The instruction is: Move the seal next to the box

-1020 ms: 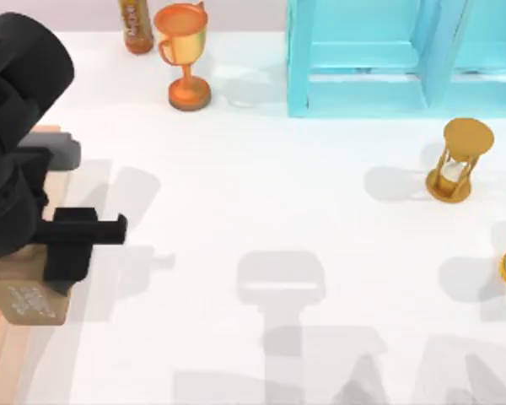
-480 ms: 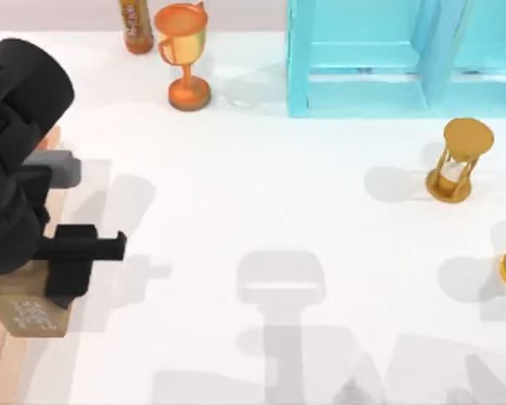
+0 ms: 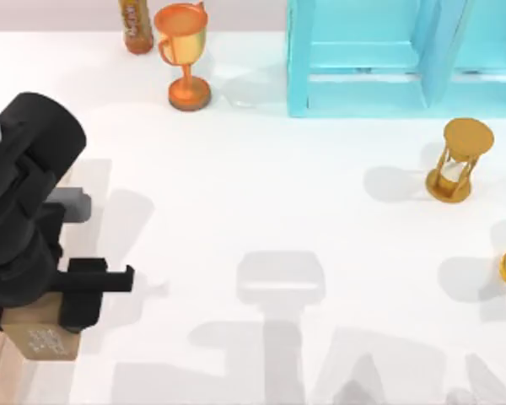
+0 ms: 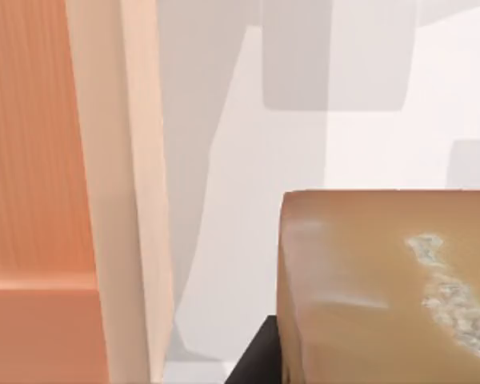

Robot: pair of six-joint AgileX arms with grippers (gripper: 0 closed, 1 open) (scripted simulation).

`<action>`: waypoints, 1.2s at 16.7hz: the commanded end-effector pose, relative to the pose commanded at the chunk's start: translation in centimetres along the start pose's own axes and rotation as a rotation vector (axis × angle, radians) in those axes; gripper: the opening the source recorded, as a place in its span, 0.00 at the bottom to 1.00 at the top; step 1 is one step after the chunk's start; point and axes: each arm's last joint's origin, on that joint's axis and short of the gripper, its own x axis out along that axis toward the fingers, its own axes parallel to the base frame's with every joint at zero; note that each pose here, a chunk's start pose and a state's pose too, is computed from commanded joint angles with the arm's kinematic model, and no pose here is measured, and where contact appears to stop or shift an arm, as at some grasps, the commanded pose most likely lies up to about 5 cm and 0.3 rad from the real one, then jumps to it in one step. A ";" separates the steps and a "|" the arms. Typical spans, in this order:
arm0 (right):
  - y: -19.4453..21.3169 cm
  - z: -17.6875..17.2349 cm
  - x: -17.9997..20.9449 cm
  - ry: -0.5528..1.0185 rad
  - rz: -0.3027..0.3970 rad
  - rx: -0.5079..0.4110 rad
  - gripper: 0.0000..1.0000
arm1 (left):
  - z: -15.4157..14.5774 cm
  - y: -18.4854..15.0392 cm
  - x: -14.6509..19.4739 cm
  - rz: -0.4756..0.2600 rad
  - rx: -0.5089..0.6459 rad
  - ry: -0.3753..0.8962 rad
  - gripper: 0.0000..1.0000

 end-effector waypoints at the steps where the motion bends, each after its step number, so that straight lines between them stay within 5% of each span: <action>1: 0.0 0.0 0.0 0.000 0.000 0.000 1.00 | 0.0 0.0 0.0 0.000 0.000 0.000 0.00; 14: 0.0 0.0 0.0 0.000 0.000 0.000 1.00 | 0.0 0.0 0.0 0.000 0.000 0.000 0.98; 20: 0.0 0.0 0.0 0.000 0.000 0.000 1.00 | 0.0 0.0 0.0 0.000 0.000 0.000 1.00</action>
